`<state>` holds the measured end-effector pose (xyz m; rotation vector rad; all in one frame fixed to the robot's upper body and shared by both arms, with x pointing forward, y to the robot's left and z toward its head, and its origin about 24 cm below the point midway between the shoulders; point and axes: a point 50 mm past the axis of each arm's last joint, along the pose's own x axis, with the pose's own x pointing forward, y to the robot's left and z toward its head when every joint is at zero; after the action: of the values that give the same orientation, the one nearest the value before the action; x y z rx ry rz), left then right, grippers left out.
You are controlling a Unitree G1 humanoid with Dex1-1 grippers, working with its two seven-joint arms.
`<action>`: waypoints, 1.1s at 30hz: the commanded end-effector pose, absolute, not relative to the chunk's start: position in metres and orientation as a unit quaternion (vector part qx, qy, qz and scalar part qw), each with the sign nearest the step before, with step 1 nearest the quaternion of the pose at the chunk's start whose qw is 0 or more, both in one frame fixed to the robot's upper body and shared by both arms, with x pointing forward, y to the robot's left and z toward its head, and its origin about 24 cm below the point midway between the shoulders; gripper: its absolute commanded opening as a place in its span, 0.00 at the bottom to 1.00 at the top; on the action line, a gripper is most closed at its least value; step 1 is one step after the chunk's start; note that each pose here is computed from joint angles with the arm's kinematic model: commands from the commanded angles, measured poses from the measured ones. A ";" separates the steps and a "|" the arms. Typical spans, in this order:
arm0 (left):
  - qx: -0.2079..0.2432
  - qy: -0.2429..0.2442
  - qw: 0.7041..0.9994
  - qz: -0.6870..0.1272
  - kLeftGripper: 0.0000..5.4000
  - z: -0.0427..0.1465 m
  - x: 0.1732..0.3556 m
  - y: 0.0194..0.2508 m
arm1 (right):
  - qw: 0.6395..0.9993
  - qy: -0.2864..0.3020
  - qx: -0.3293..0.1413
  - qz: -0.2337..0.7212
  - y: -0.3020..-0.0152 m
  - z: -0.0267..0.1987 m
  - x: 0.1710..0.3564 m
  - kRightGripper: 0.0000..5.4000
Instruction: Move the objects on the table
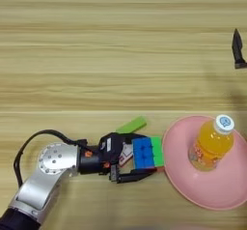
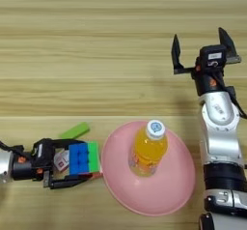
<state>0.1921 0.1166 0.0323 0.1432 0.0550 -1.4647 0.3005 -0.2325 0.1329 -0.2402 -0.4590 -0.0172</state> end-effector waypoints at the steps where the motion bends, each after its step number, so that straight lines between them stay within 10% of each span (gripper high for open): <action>1: 0.045 0.060 0.726 -0.684 0.61 0.026 0.180 0.121 | 0.965 -0.232 -0.123 -0.004 -0.232 0.138 0.304 1.00; 18: 0.031 0.130 0.737 -0.662 0.61 0.004 0.162 0.131 | 0.965 -0.234 -0.121 -0.006 -0.231 0.137 0.304 1.00; 33: 0.045 0.115 0.767 -0.629 0.86 0.006 0.175 0.133 | 0.965 -0.234 -0.122 -0.005 -0.232 0.139 0.306 1.00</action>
<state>0.1707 0.1300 0.0057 0.0734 0.2474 -1.3890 0.3027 -0.2325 0.1323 -0.2377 -0.4541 -0.0178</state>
